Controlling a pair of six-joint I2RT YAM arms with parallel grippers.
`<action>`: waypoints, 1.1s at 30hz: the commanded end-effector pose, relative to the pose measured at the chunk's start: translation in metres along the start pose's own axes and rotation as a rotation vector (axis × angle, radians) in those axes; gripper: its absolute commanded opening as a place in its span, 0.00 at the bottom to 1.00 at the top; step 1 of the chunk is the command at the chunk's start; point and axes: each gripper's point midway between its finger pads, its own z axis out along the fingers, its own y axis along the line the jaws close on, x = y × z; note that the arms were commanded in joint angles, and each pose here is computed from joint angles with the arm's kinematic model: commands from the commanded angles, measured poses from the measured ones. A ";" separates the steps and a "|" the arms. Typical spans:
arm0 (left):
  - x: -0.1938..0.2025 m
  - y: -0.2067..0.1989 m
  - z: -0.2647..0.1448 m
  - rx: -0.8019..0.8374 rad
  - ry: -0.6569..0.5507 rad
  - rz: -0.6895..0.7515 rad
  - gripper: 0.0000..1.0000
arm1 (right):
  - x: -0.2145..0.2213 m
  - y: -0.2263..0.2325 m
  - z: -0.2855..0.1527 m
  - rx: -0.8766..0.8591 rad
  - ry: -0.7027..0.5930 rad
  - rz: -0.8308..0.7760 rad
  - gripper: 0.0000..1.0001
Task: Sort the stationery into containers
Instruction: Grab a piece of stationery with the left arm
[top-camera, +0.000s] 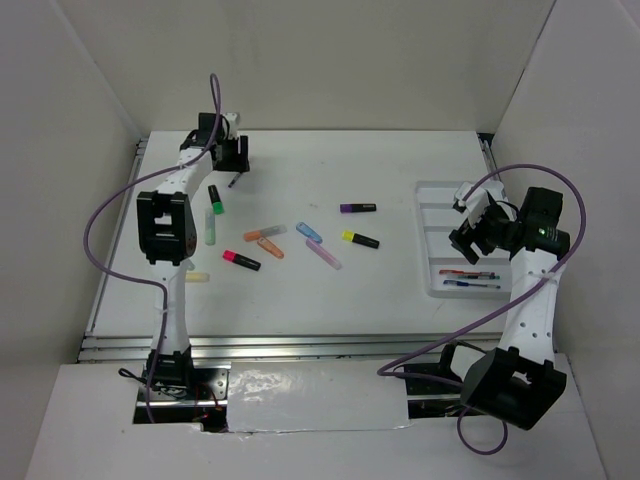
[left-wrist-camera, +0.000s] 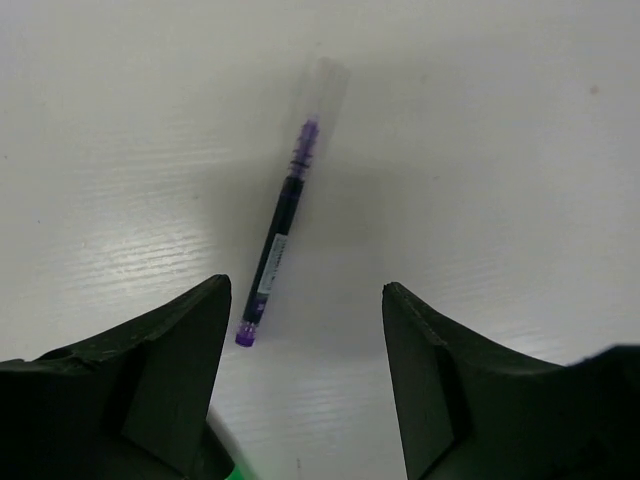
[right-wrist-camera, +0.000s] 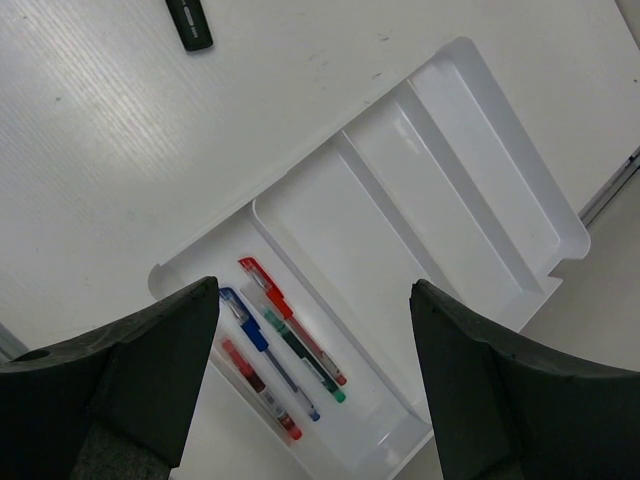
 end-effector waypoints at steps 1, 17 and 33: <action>0.019 0.011 0.014 0.001 0.058 0.008 0.74 | -0.005 0.005 -0.003 -0.004 -0.008 -0.010 0.83; 0.089 0.026 0.031 -0.050 0.280 0.019 0.33 | -0.017 0.005 -0.002 -0.008 -0.040 0.011 0.83; 0.031 -0.152 -0.142 0.820 -0.080 -0.320 0.00 | -0.192 0.041 -0.016 -0.261 -0.629 0.728 0.70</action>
